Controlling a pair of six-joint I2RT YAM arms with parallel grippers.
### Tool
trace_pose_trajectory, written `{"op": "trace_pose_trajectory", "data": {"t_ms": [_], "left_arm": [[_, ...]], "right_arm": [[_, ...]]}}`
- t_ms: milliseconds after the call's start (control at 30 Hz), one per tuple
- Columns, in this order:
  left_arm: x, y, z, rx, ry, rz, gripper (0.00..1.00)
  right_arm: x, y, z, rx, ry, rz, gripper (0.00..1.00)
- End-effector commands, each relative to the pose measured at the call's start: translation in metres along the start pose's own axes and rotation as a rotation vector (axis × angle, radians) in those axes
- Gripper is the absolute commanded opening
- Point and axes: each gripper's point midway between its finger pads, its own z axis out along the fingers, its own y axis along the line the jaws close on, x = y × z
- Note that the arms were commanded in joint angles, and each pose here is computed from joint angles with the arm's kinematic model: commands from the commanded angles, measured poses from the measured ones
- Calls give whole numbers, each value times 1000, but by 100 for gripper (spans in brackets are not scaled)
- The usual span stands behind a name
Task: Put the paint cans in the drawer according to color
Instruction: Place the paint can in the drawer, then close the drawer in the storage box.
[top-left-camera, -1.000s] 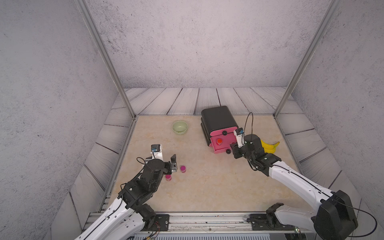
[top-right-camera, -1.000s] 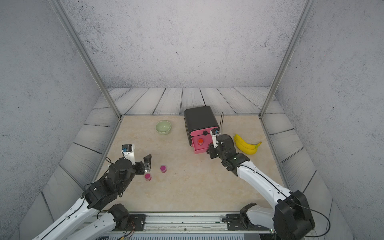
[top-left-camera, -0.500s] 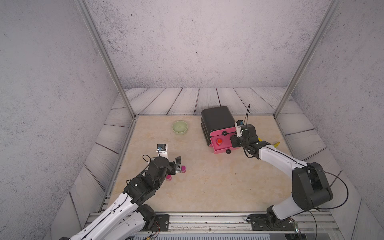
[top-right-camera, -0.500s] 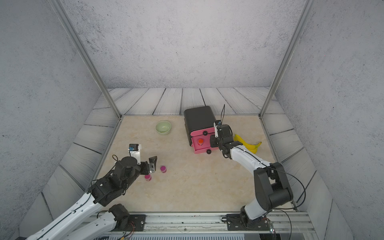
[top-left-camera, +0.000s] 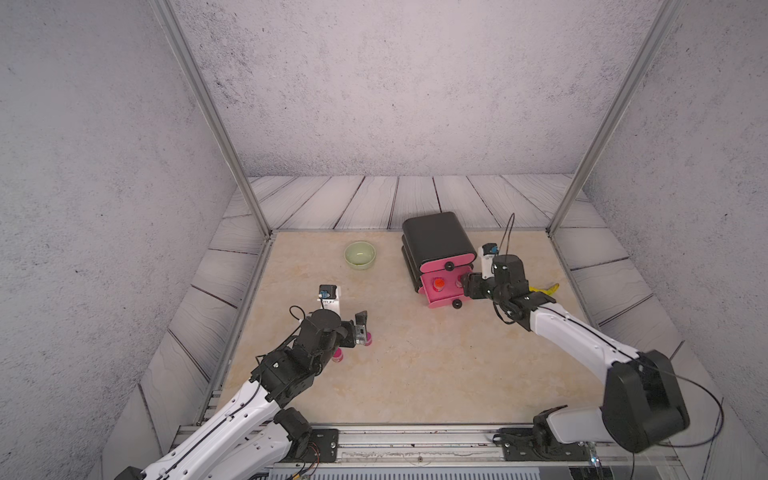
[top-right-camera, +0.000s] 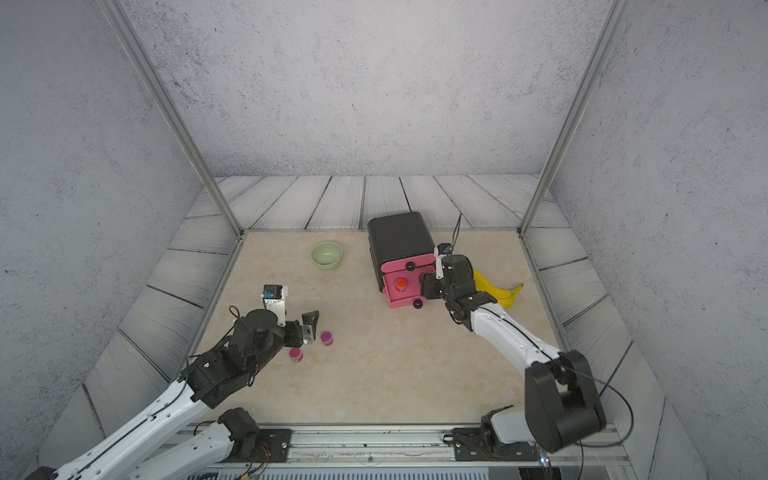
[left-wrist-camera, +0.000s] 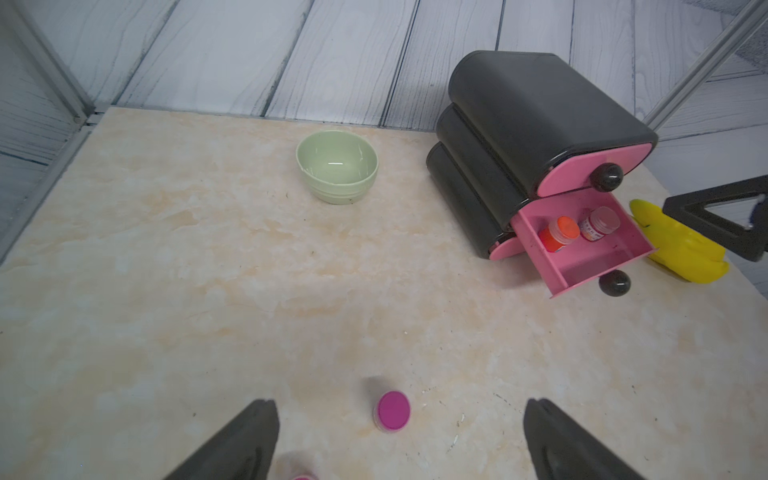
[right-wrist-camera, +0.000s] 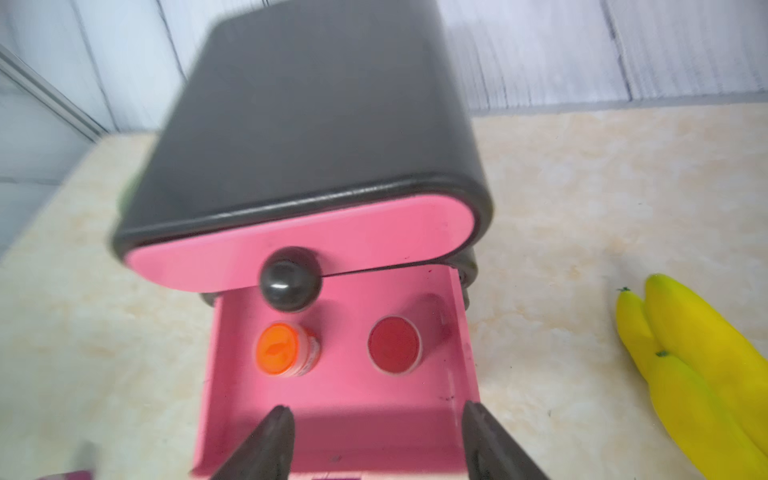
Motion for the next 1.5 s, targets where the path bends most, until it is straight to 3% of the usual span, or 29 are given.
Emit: {"op": "trace_pose_trajectory", "data": {"t_ms": [0,133,333,600,1467], "left_arm": [[-15,-24,4,106,-18,-18,99],[-9,-42,17,176,23,-50,99],[5,-52,36,191,94,-84,99],[16,-52,40,170,174,-100,99],[11,-38,25,126,145,-75,99]], "right_arm": [[-3,-6,-39,-27,-137,202,74],[44,-12,-48,-90,-103,410,73],[84,1,-30,-198,45,550,72],[103,28,5,-311,281,484,62],[79,29,60,-366,290,465,34]]}}
